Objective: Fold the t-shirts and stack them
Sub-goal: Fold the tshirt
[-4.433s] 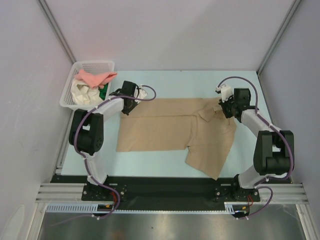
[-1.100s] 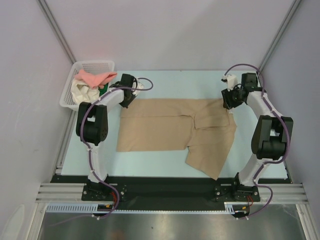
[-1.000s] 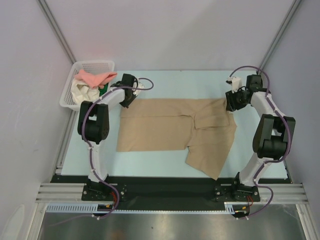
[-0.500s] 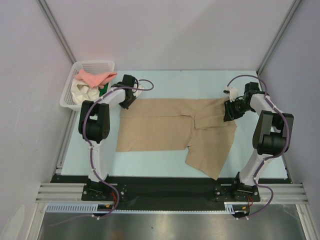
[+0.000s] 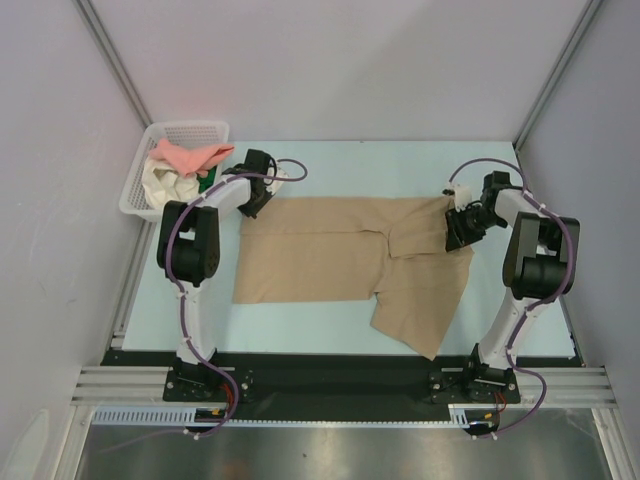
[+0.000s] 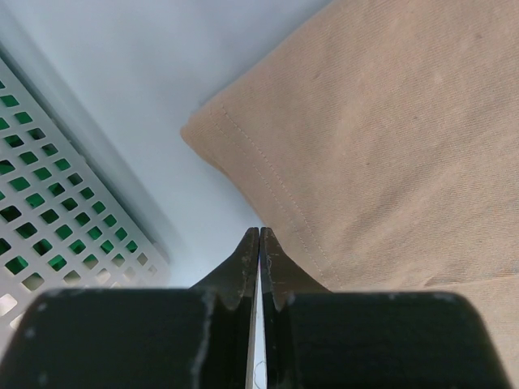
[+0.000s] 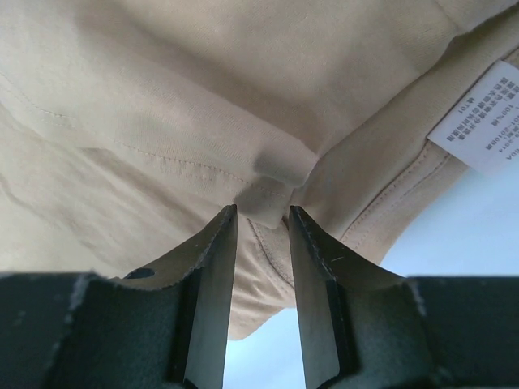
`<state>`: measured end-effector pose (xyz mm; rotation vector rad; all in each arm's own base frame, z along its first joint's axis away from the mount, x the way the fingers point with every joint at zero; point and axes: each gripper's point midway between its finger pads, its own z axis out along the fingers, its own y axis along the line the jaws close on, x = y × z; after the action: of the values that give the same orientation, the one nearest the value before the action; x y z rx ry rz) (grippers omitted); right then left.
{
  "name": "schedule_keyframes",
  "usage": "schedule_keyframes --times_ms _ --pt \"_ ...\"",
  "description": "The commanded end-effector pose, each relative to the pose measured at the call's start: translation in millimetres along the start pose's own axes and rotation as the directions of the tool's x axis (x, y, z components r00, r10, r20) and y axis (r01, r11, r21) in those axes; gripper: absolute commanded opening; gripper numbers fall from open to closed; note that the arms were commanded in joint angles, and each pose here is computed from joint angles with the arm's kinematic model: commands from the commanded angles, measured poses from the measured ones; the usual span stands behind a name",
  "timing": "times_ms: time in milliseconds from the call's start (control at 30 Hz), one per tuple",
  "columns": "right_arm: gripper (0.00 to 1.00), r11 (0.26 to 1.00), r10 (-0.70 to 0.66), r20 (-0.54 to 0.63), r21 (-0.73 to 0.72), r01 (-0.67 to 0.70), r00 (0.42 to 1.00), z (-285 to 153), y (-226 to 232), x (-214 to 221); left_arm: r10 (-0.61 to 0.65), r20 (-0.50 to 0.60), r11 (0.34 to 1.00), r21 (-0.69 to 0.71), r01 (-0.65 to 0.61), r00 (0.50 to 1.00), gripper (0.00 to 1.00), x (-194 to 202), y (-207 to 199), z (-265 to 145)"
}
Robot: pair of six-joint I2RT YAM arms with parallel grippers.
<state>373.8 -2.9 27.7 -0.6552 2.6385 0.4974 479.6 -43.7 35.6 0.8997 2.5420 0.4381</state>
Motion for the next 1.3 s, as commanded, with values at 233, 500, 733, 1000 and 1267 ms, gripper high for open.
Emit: schedule_keyframes --times_ms 233,500,733,1000,1267 --pt "0.08 0.999 -0.033 -0.001 -0.004 0.033 0.999 -1.0 5.2 -5.7 -0.002 0.010 1.000 -0.031 0.002 1.000 0.04 -1.8 7.0 -6.7" --pt "0.00 0.999 -0.051 0.017 0.000 0.051 0.999 -27.4 21.6 -6.1 -0.010 0.016 1.000 -0.026 0.011 1.000 0.04 -3.5 5.3 -3.6" --pt "0.00 0.998 -0.056 -0.001 -0.023 0.056 0.998 -32.4 38.1 6.6 -0.009 0.024 1.000 -0.025 0.009 1.000 0.04 -7.6 6.4 -2.1" --pt "0.00 0.997 -0.065 -0.005 -0.037 0.065 0.998 -35.6 44.1 7.7 -0.016 0.029 1.000 -0.024 0.016 0.999 0.04 -9.2 7.2 -1.7" --pt "0.00 0.996 -0.078 -0.030 -0.052 0.076 0.997 -39.1 46.0 12.4 -0.006 0.030 0.999 -0.040 0.007 1.000 0.04 -8.1 10.7 -5.6"
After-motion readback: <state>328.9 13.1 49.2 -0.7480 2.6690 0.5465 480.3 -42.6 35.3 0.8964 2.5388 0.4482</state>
